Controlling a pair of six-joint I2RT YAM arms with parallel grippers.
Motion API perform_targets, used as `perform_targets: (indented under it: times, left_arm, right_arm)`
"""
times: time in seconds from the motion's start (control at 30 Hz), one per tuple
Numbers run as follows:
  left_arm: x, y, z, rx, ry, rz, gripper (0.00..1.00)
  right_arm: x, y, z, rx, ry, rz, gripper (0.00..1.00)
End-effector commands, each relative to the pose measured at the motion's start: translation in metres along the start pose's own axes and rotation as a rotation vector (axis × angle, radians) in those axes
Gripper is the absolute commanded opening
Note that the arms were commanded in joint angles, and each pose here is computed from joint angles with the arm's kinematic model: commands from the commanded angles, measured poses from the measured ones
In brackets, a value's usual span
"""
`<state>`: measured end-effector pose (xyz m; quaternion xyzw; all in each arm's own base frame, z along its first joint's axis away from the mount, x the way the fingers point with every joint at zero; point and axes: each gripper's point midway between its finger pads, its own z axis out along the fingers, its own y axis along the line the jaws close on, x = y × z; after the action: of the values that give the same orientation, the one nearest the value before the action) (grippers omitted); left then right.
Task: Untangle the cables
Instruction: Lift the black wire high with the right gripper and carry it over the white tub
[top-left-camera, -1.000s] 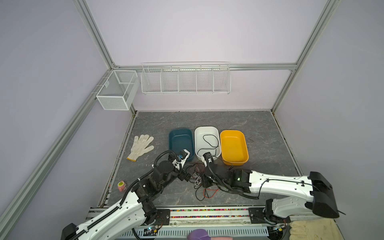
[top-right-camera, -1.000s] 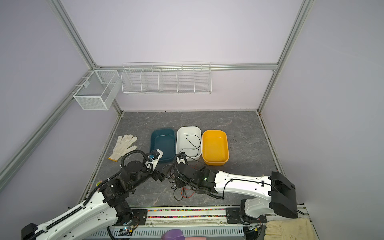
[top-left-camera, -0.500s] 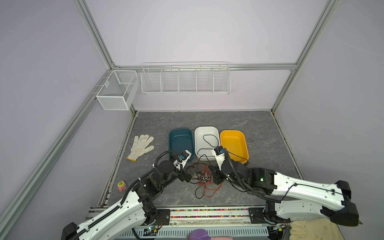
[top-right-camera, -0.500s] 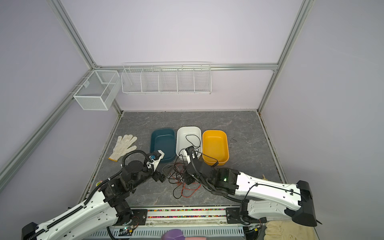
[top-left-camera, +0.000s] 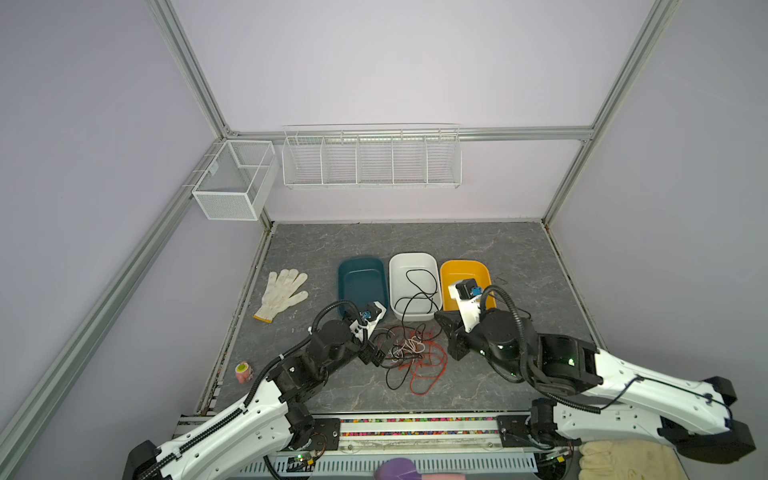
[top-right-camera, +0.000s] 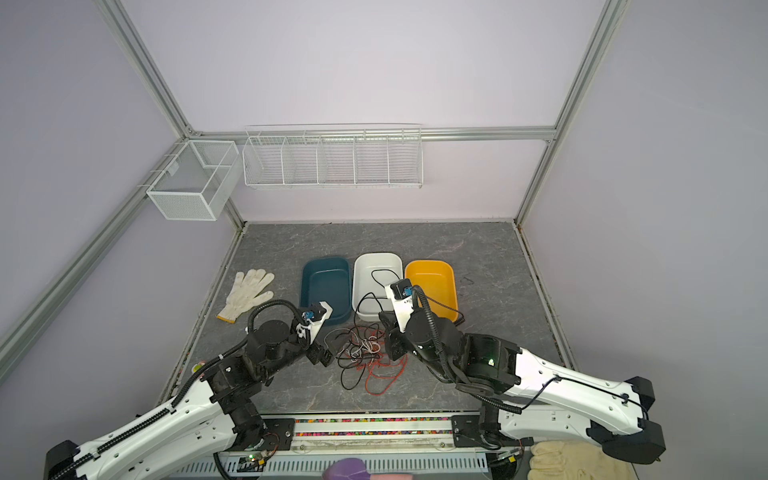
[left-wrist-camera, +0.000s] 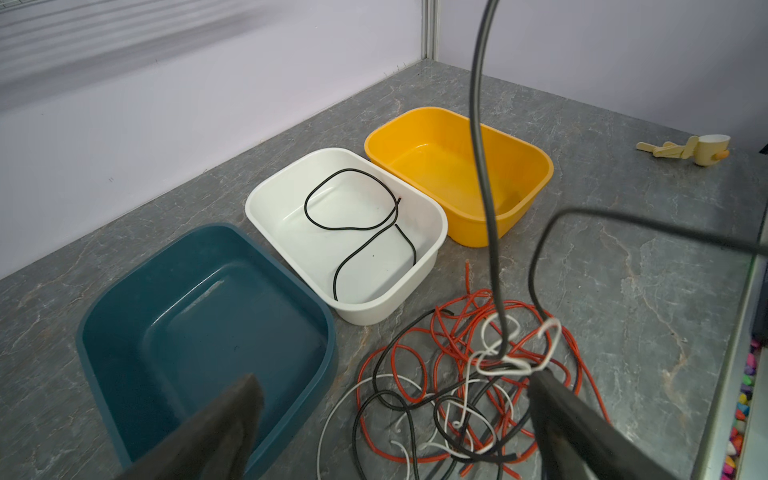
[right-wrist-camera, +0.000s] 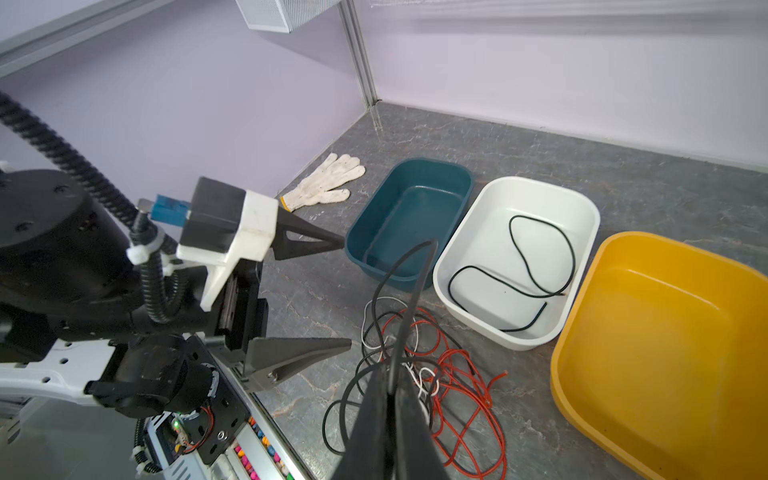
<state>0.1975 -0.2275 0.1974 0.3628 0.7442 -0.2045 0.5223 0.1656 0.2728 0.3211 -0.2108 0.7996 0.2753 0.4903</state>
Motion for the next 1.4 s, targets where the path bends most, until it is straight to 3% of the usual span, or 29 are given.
perform_targets:
  times: [0.0, 0.13, 0.5, 1.03, 1.37]
  left_arm:
    - [0.003, -0.007, 0.001, 0.031, 0.005, 0.032, 0.99]
    - [0.005, -0.008, 0.003, 0.038, 0.011, 0.035, 0.99]
    - [0.01, -0.009, 0.005, 0.043, 0.034, 0.04, 0.99]
    - [0.014, -0.012, 0.006, 0.048, 0.046, 0.062, 0.99]
    - [0.024, -0.03, 0.006, 0.136, 0.061, 0.105, 0.99]
  right_arm:
    - [-0.019, -0.014, -0.012, 0.052, -0.065, -0.021, 0.07]
    - [-0.031, -0.01, -0.017, 0.02, -0.093, -0.022, 0.07]
    - [-0.066, -0.026, -0.022, 0.092, -0.159, -0.076, 0.07]
    - [-0.063, -0.049, 0.062, 0.028, 0.014, 0.009, 0.07]
    - [-0.052, -0.074, 0.112, -0.025, 0.097, 0.177, 0.07]
